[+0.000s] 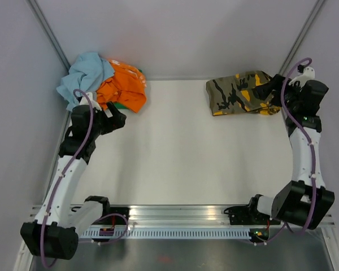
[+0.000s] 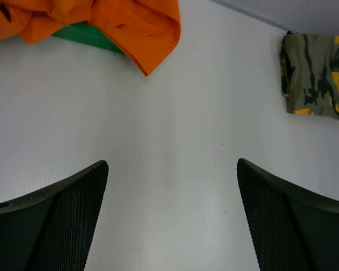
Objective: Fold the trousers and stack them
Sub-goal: Neatly place the folded trousers to the corner
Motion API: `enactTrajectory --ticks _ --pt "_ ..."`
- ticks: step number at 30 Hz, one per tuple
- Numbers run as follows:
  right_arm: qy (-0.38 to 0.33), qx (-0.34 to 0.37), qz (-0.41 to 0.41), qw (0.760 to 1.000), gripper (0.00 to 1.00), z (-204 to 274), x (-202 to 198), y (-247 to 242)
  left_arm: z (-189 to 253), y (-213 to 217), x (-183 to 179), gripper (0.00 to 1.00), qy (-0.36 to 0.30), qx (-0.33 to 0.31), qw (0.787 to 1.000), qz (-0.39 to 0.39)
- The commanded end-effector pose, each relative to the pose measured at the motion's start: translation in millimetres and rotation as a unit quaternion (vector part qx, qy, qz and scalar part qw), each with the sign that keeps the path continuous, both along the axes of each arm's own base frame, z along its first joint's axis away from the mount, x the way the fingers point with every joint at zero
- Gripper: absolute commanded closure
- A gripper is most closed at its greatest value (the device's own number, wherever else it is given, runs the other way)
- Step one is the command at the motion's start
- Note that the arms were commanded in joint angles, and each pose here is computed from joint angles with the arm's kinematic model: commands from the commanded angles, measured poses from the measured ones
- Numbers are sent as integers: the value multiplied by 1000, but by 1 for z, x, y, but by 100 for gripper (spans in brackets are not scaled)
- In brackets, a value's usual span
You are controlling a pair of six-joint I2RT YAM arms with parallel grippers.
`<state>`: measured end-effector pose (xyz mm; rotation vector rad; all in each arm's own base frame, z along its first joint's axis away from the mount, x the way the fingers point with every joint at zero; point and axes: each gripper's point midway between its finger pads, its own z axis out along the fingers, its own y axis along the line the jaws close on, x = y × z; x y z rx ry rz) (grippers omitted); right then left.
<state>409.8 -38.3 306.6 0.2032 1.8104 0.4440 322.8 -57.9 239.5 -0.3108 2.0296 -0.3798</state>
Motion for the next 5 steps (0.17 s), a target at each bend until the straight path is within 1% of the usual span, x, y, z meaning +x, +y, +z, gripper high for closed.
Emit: enactTrajectory --ticks 1,2,3,4,5 --pt "-31 44 5 999 2 7 -26 19 63 -12 -15 0 -117 13 991 -64" --pt "-45 53 16 997 2 9 -33 27 66 -14 -20 0 -125 8 990 -67" --pt "-81 64 20 994 2 30 -46 36 60 -17 -24 0 -127 5 989 -77" --pt "-73 70 15 995 2 16 -53 38 66 -25 -34 0 -147 -1 984 -103" --pt "-95 59 10 994 2 28 -66 41 64 -28 -39 0 -151 3 982 -117"
